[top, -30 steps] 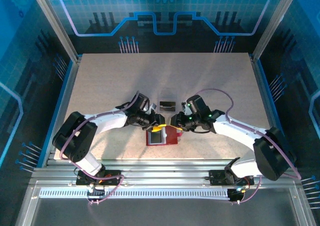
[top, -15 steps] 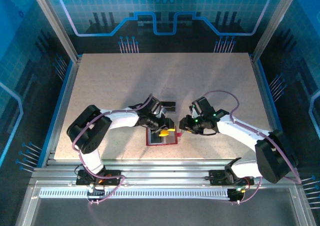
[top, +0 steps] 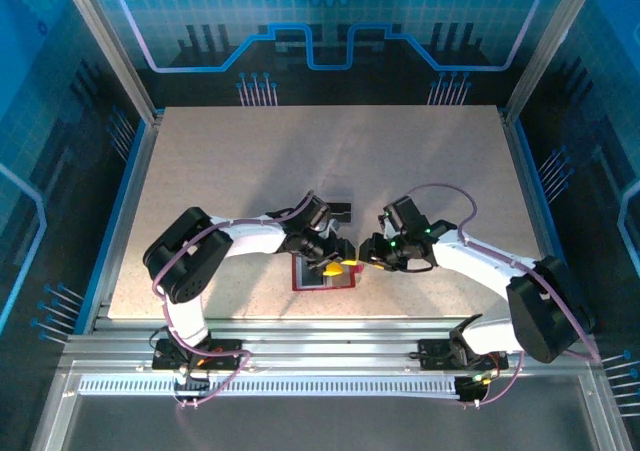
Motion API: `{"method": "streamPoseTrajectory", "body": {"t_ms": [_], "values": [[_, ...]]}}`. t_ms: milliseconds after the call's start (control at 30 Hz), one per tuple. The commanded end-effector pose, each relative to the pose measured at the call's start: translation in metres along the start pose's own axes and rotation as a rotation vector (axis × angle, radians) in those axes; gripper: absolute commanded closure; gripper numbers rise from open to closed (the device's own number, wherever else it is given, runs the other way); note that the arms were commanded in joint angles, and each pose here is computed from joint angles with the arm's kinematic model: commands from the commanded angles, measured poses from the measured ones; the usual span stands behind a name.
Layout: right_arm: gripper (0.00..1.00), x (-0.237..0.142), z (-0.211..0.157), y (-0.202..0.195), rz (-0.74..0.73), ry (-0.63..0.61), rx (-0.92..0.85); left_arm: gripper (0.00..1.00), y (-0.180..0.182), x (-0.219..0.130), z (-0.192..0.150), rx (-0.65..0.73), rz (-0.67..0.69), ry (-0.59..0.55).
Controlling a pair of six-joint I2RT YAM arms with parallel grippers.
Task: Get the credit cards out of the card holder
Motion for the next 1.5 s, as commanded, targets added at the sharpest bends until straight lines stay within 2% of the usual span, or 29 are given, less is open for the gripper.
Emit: {"method": "streamPoseTrajectory", "body": {"t_ms": [0,200,433,633,933,1200,1267,1467], "values": [[0.65,0.002,0.000,-0.002,0.005,0.011,0.005,0.49,0.006,-0.001,-0.006,-0.009,0.053,0.014],[0.65,0.001,0.001,0.002,0.018,0.011,0.005,0.49,0.017,-0.010,-0.012,0.016,0.141,0.009],[0.65,0.001,0.002,0.007,0.030,0.008,0.003,0.49,0.018,-0.014,-0.016,0.028,0.154,0.015],[0.65,-0.003,0.002,0.018,0.040,0.006,-0.018,0.48,0.000,-0.019,-0.013,0.050,0.100,0.005],[0.65,-0.006,0.002,0.043,0.075,0.019,-0.058,0.49,-0.023,-0.049,-0.006,0.112,0.089,-0.087],[0.66,0.010,-0.003,0.063,0.096,0.071,-0.083,0.49,0.004,-0.084,-0.002,0.054,0.082,-0.182],[0.66,0.012,0.000,0.079,0.128,0.075,-0.098,0.50,0.014,-0.093,-0.002,0.033,0.086,-0.201],[0.66,0.034,-0.006,0.097,0.155,0.122,-0.109,0.51,0.044,-0.109,-0.007,-0.030,0.095,-0.231]]}}
Point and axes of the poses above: each hand's point on the last joint's axis, 136 mm out from that joint toward the fingers, its own x axis out along the fingers, its own y axis along the line the jaws close on, z = x × y, the point moved 4 cm from there along -x, back along the fingers, and after that the axes turned 8 degrees about x, right-handed, at the moved point
